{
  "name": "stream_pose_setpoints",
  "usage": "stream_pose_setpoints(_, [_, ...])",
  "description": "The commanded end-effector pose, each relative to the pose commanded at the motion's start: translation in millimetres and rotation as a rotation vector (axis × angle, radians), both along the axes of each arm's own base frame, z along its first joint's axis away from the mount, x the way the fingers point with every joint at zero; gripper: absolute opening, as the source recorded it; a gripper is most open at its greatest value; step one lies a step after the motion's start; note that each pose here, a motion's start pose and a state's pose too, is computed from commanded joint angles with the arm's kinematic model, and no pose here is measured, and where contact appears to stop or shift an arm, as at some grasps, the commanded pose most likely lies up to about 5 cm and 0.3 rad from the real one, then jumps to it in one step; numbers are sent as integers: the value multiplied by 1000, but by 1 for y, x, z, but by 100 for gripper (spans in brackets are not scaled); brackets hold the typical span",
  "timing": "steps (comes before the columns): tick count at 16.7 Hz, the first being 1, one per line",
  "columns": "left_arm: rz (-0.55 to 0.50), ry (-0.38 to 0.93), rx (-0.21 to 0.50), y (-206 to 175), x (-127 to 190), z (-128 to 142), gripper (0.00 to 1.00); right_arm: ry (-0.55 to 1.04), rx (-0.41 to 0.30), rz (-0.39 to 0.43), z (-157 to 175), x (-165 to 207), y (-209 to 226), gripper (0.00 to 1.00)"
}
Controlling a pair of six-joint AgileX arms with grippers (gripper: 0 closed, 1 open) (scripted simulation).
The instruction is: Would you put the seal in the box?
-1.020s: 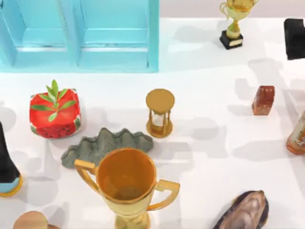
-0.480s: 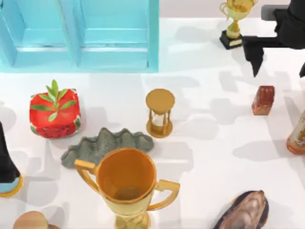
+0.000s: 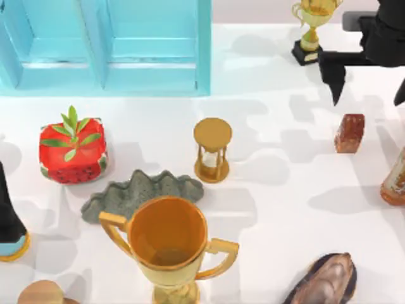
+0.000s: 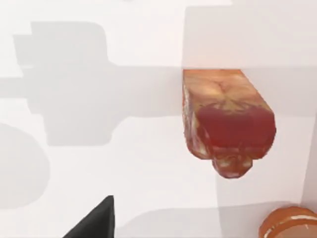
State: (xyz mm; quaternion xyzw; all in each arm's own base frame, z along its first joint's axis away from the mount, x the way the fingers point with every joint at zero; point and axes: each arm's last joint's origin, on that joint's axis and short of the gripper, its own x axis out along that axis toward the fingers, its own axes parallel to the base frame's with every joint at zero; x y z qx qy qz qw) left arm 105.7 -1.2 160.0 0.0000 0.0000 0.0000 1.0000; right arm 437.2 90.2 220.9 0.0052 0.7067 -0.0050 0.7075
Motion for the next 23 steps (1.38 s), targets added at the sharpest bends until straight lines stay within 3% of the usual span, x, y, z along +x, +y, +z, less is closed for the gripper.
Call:
stream_pose_setpoints(3, [0,0,0,0,0,0,100,7,-1,5,-20,1,2,100])
stream_pose_setpoints(9, [0,0,0,0,0,0,100,-2,0,5,-92,1,3,100])
stream_pose_setpoints(14, [0,0,0,0,0,0,100,1,0,4,-99,0,2,100])
stream_pose_setpoints(23, [0,0,0,0,0,0,100,1,0,4,-99,0,2,32])
